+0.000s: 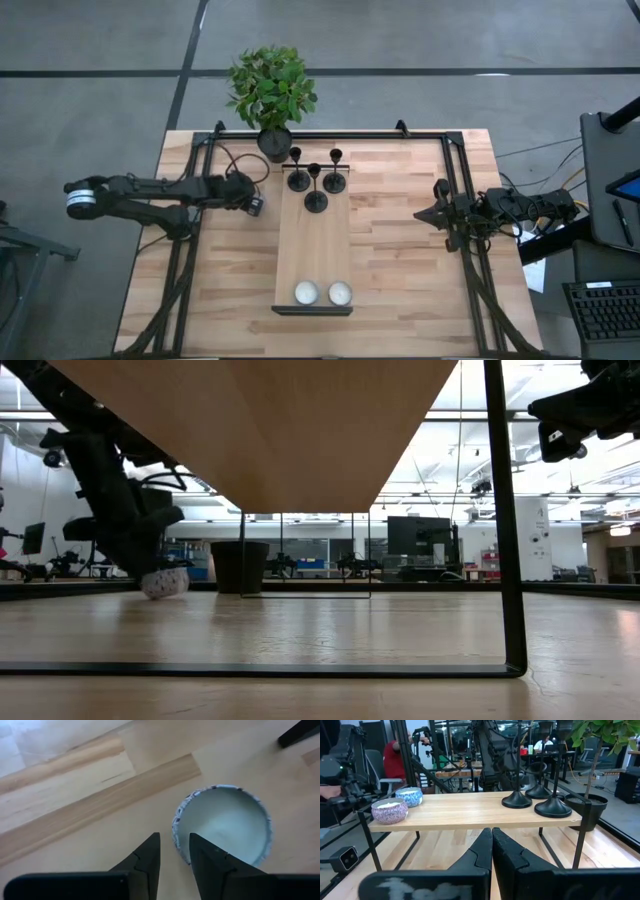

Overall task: Pick & Place candle stick holders
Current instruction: Put the white scented candle on the shelf aligned with the blue scented candle

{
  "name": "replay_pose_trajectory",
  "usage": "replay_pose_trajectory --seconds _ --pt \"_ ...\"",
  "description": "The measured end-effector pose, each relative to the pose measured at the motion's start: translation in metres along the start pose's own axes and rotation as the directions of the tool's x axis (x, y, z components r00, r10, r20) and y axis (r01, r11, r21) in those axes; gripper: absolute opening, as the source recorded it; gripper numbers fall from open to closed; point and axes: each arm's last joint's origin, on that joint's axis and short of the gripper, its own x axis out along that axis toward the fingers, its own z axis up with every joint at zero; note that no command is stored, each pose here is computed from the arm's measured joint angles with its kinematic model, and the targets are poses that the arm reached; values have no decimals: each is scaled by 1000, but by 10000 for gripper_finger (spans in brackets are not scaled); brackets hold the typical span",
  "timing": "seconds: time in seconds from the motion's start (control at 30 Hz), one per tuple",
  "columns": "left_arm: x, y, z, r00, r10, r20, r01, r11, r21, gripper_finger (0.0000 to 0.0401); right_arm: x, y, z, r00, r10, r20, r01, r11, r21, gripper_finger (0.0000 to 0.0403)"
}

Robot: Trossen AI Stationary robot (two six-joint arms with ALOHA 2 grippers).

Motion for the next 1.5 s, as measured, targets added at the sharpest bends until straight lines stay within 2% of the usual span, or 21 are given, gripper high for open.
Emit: replay_pose_trajectory --seconds 0.3,0.4,0.53,0.67,0.8,0.93,1.13,1.23,1.33,1.5 --pt "1 0 -1 1000 -2 11 2 1000 24 90 0 0 0 1000 0 0 0 1000 0 8" --pt "1 0 -1 1000 -5 9 5 1000 27 68 0 0 0 1000 0 0 0 1000 0 8" --pt "1 0 -1 1000 -5 7 5 1000 31 14 0 0 0 1000 0 0 0 1000 0 8" --pt "-1 0 0 1000 -12 4 12 998 56 7 0 0 0 1000 0 0 0 1000 0 8" --pt "-10 -2 2 998 -54 -23 55 996 72 3 0 0 0 1000 0 0 0 1000 0 8" --pt "-26 -8 0 986 -154 -59 159 982 106 2 0 0 0 1000 0 0 0 1000 0 8" --pt "-62 -21 -11 945 -319 -67 326 931 163 1 0 0 0 1000 0 0 0 1000 0 8" --pt "-85 -31 -16 905 -419 -69 423 877 229 1 0 0 0 1000 0 0 0 1000 0 8" --pt "-105 -40 -22 878 -475 -57 468 830 305 1 0 0 0 1000 0 0 0 1000 0 8" --pt "-138 -57 -34 826 -562 -56 512 704 491 0 0 0 0 1000 0 0 0 1000 0 8"
